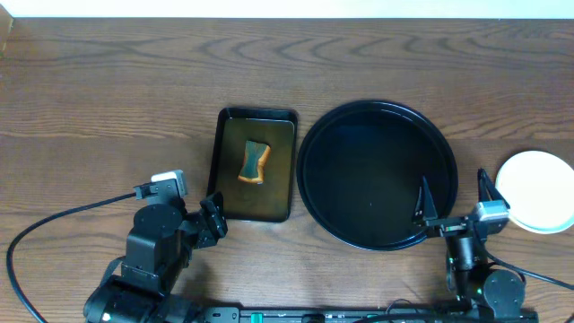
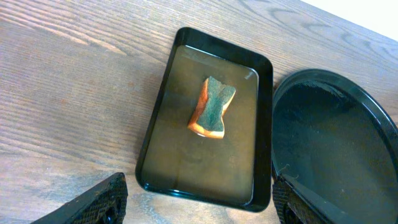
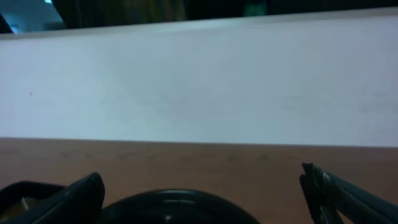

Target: Clean dirty plates on tray and stack at the side

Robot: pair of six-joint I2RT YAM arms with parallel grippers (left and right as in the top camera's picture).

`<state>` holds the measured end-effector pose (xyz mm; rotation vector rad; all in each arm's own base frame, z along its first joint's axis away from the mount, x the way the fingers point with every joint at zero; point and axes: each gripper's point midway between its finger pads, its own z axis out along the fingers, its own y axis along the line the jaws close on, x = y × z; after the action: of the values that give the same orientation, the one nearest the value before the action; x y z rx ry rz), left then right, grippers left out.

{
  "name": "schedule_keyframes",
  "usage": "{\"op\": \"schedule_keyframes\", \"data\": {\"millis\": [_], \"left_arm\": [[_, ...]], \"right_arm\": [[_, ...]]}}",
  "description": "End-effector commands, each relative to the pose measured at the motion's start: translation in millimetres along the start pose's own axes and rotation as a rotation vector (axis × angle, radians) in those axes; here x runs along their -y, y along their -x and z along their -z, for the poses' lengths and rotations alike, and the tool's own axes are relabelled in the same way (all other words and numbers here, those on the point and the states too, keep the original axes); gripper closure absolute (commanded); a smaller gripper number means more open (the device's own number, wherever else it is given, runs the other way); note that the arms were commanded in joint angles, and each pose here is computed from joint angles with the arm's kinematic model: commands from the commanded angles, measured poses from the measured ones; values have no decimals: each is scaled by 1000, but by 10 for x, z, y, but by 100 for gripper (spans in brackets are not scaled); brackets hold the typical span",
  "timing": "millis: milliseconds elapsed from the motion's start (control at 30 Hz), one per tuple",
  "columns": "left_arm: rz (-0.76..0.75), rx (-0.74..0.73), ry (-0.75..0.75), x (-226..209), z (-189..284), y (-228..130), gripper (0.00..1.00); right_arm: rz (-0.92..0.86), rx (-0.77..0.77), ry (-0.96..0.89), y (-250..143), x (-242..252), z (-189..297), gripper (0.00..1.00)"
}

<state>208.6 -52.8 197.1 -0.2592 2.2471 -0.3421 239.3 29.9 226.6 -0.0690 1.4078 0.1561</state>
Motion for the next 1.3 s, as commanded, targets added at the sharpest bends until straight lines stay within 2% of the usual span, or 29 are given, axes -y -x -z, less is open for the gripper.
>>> {"op": "schedule_keyframes", "data": {"millis": [0,133,233,1267], "left_arm": [[-15,0,10,-23,-5,-7,25],[-15,0,10,-23,-5,-7,25],[-15,0,10,-23,-5,-7,25],[-23,-14,19,-46,-4,-42,25]], "right_arm": [[12,-5,-15,-133,32,-4,1],[15,-99,-45,-362,87,10,1],[5,-242,-31,-708,68,69,1],[-12,-238,-29,-698,58,63,1]]}}
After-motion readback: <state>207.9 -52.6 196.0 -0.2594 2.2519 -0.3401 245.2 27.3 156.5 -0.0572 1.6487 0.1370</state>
